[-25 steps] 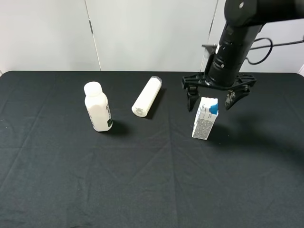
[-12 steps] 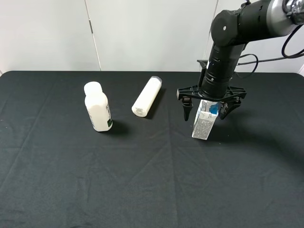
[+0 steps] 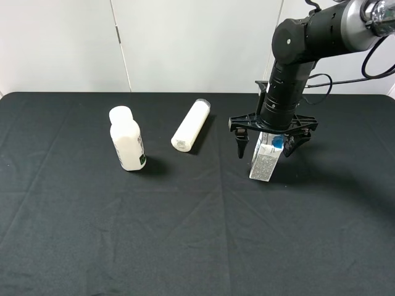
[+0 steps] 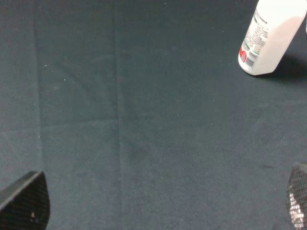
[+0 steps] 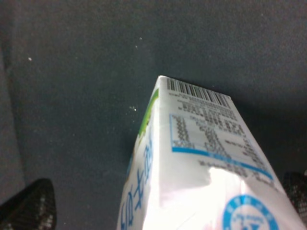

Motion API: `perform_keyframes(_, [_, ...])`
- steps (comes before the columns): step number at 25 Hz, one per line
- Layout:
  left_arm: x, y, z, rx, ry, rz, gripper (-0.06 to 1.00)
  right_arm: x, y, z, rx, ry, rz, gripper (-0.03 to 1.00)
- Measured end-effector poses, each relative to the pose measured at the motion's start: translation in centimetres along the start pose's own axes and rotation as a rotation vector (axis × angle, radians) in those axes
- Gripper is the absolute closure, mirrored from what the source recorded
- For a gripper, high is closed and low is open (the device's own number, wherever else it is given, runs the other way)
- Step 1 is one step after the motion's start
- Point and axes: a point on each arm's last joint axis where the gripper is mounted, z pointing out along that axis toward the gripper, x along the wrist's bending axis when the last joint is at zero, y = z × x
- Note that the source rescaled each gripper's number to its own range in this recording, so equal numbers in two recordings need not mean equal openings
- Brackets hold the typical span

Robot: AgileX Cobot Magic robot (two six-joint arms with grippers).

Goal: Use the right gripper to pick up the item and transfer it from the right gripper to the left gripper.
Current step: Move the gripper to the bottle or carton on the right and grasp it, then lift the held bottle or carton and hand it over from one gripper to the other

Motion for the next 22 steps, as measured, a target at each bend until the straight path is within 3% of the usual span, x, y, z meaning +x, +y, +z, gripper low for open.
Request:
perform_keyframes(5, [0.0, 0.0, 0.0, 0.0, 0.0, 0.0, -0.03, 0.0, 0.0, 0.04, 0.001, 0.0, 0.0, -0.02])
perform_keyframes(6, [0.0, 0.0, 0.0, 0.0, 0.0, 0.0, -0.03, -0.01, 0.01, 0.05, 0.001, -0.001, -0.001, 0.07])
perform_keyframes(7, [0.0, 0.0, 0.0, 0.0, 0.0, 0.0, -0.03, -0.01, 0.01, 0.05, 0.001, -0.002, -0.001, 0.21])
perform_keyframes(10, [0.01, 0.0, 0.0, 0.0, 0.001, 0.0, -0.03, -0.04, 0.05, 0.03, -0.003, -0.005, -0.001, 0.97])
perform_keyframes(11, [0.01, 0.0, 0.0, 0.0, 0.001, 0.0, -0.03, -0.04, 0.05, 0.03, -0.003, -0.005, -0.001, 0.89])
perform_keyframes(22, [0.01, 0.0, 0.0, 0.0, 0.001, 0.0, -0.03, -0.01, 0.03, -0.29, 0.016, -0.011, -0.001, 0.91])
